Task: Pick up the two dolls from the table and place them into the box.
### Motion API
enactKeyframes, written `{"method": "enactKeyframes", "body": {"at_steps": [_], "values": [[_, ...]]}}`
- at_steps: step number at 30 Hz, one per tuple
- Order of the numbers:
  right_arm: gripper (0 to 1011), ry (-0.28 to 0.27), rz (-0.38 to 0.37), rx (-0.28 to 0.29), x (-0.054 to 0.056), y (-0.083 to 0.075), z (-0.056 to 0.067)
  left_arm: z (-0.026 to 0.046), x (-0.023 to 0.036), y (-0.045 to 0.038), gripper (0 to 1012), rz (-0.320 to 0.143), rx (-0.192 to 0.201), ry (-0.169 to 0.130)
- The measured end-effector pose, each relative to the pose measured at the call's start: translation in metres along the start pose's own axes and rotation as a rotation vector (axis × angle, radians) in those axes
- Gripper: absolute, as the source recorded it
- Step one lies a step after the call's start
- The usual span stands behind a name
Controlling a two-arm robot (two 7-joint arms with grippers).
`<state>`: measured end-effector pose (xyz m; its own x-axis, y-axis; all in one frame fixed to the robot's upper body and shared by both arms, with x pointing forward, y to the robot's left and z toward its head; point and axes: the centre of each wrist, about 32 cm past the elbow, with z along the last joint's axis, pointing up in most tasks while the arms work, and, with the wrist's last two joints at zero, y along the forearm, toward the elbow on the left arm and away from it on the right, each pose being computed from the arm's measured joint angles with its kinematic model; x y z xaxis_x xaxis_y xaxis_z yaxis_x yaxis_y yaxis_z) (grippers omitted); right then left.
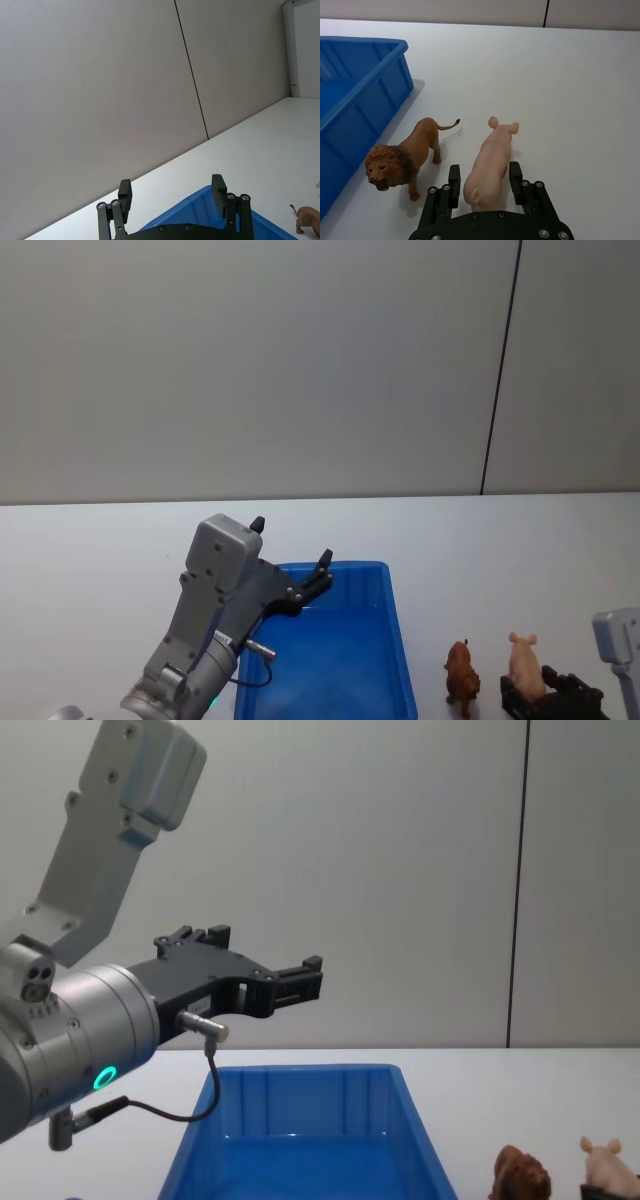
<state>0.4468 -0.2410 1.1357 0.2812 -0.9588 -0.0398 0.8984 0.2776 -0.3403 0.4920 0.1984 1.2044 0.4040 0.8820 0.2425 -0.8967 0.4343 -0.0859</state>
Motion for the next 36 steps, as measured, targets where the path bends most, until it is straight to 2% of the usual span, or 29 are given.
{"method": "enactKeyframes", "body": {"at_steps": [4,8,19,25,30,31,36], "values": [[536,0.01,-0.008,0.0,0.001,0.002,0.001,0.0,0.0,0.0,1003,0.0,0.0,0.0],[387,0.013,-0.013,0.007,0.001,0.003,0.002,0.0,0.0,0.0,1003,0.0,0.0,0.0],[376,-0.005,-0.02,0.084,-0.001,0.004,0.015,0.0,0.0,0.0,1003,0.0,0.0,0.0],[376,-0.026,0.011,0.168,-0.005,0.005,0.033,0.0,0.0,0.0,1003,0.0,0.0,0.0],[376,-0.032,0.048,0.206,-0.009,0.006,0.045,0.0,0.0,0.0,1003,0.0,0.0,0.0],[376,-0.034,0.07,0.226,-0.012,0.007,0.052,0.0,0.0,0.0,1003,0.0,0.0,0.0],[376,-0.036,0.129,0.252,-0.019,0.01,0.065,0.0,0.0,0.0,1003,0.0,0.0,0.0]]}}
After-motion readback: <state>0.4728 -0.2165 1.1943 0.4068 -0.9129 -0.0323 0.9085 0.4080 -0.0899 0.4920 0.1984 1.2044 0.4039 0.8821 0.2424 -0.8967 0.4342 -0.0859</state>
